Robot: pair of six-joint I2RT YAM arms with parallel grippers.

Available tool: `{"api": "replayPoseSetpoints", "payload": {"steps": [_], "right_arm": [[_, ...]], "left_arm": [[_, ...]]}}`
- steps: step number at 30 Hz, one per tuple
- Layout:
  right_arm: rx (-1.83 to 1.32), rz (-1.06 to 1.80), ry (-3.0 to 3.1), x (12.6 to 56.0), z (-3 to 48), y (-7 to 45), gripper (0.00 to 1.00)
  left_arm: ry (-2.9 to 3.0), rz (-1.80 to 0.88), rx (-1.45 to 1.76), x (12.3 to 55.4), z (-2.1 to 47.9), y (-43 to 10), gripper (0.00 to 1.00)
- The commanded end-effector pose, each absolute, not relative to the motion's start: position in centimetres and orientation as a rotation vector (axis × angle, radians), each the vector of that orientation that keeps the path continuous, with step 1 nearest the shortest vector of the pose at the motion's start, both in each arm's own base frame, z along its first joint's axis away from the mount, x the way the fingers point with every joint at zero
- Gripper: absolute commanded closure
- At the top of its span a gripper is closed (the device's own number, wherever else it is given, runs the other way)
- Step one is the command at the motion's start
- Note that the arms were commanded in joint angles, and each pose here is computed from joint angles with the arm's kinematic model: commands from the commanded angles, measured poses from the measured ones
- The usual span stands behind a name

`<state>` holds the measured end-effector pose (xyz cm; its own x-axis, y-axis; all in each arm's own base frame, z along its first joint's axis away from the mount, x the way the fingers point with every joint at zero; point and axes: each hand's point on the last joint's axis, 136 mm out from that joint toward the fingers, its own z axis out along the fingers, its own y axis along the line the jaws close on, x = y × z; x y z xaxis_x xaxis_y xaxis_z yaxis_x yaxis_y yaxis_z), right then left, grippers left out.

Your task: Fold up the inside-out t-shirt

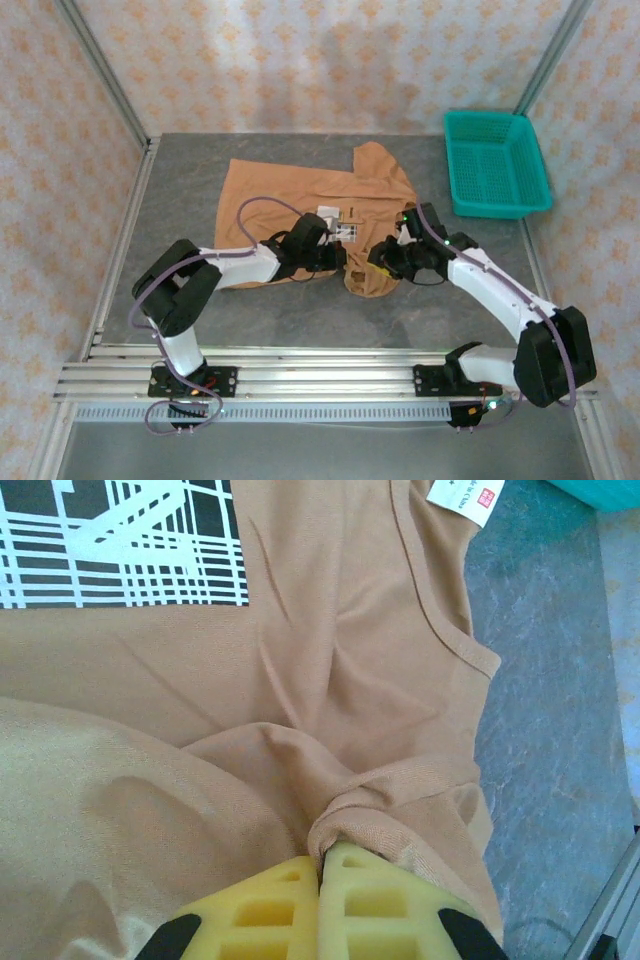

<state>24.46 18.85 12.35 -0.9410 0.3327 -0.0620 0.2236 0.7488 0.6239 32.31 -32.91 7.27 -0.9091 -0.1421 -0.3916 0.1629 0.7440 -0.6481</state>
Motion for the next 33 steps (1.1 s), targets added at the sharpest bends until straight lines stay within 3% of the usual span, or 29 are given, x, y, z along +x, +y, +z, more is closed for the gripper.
{"api": "replayPoseSetpoints", "payload": {"steps": [1,6,8,10,20,33], "right_arm": [[0.37,0.773,2.858,22.5,10.3,17.8,0.81],[0.367,0.814,2.88,21.9,9.2,19.7,0.85],[0.414,0.864,2.876,22.0,8.5,20.7,0.8],[0.477,0.868,2.879,22.3,7.4,20.9,0.68],[0.698,0.919,2.82,25.8,5.4,22.8,0.6],[0.8,0.92,2.763,25.7,7.0,22.0,0.61]], "left_arm": [[2.502,-0.946,0.029,32.4,8.3,-32.0,1.0],[2.51,-0.958,0.024,32.5,8.0,-32.3,1.0],[2.509,-0.955,0.02,32.6,8.0,-32.3,1.0],[2.51,-0.954,0.017,32.6,8.0,-32.3,1.0],[2.511,-0.955,0.013,32.5,8.1,-32.1,1.0],[2.512,-0.964,0.013,32.3,7.8,-32.1,1.0]]}}
